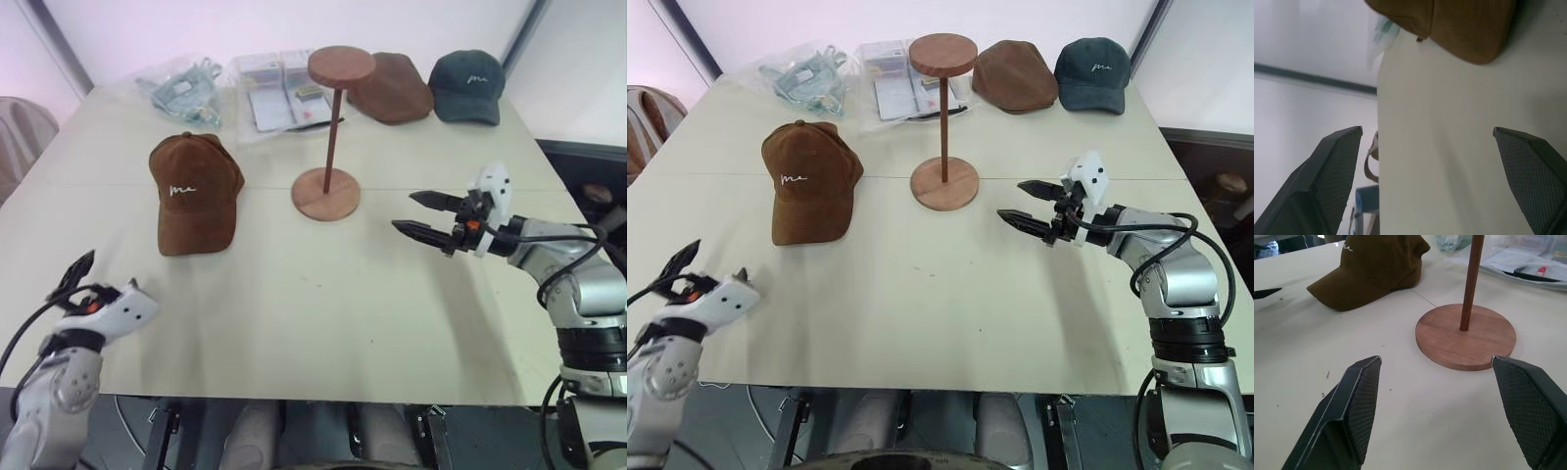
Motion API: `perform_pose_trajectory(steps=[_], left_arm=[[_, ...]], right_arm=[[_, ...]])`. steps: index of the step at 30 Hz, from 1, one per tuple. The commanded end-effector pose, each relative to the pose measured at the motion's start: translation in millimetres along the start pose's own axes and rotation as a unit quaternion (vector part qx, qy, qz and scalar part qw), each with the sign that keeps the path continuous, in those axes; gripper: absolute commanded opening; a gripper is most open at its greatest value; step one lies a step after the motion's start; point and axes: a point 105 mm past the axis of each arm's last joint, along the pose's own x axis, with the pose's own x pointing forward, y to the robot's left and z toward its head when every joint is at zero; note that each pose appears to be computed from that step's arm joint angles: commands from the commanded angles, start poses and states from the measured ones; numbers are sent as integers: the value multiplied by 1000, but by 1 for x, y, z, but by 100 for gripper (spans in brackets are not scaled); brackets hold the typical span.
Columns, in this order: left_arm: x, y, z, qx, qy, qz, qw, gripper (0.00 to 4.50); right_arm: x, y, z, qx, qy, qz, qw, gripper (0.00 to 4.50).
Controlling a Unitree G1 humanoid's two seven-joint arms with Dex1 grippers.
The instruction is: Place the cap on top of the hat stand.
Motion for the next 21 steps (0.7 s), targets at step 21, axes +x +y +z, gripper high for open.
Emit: perform_pose_trajectory(steps=[21], left_arm=[[33,-39,32,-48,-109,-53,992,449]], right_arm=[[-6,53,45,-12,-30,63,997,366]])
